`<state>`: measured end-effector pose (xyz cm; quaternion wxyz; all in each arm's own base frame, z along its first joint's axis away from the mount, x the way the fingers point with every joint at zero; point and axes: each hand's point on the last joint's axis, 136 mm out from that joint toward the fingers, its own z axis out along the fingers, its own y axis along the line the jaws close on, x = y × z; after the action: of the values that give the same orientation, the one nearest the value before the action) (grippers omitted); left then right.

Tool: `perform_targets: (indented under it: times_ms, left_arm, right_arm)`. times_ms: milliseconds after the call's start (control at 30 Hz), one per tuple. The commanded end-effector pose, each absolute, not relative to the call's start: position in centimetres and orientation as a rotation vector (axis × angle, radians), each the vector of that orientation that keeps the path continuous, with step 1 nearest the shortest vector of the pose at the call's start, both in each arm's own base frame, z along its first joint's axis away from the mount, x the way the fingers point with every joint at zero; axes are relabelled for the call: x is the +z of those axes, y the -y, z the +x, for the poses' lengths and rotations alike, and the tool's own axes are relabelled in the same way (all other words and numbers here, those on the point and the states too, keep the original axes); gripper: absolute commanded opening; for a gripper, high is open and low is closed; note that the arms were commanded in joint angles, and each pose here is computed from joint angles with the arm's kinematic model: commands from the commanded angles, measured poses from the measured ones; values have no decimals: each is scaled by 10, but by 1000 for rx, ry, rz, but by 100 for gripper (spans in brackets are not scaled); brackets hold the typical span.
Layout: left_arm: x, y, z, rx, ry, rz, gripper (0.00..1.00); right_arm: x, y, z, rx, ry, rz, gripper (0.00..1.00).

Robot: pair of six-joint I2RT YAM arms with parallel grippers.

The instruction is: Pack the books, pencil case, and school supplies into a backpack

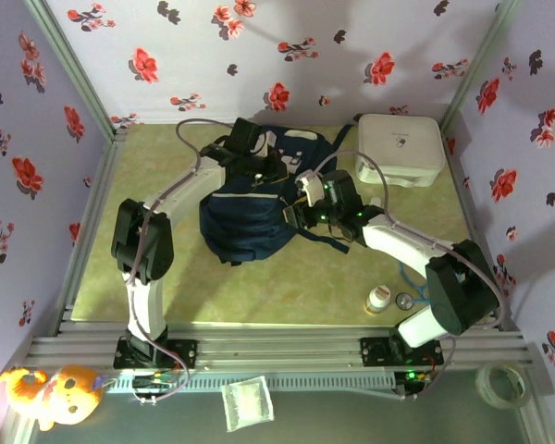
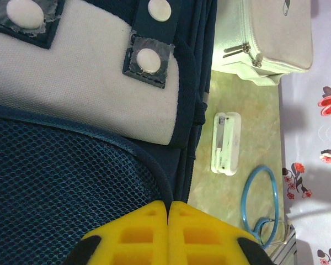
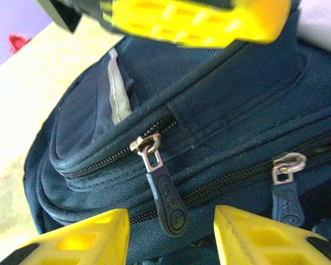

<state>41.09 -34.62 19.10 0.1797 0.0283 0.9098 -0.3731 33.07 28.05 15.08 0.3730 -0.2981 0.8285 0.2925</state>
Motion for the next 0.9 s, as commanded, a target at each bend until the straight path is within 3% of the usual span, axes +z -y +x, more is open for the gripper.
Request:
perform_targets:
  times_ms: [0, 100, 267, 433, 867]
  left_arm:
    - [226, 363, 409, -1169, -2487, 177, 0]
    - [227, 364, 410, -1173, -2487, 176, 0]
    - [227, 366, 413, -1180, -2489, 164, 0]
    - [223, 369, 417, -1185, -2497, 149, 0]
    - [212, 386, 428, -1226, -2503, 124, 0]
  right_arm:
    - [159, -291, 334, 716, -2029, -886, 43]
    - [154, -293, 335, 679, -2022, -917, 35]
    - [151, -293, 331, 604, -1986, -956, 12]
    - [150, -296, 312, 569, -1936, -1004, 2]
    - [140, -351, 259, 608, -1825, -1154, 0]
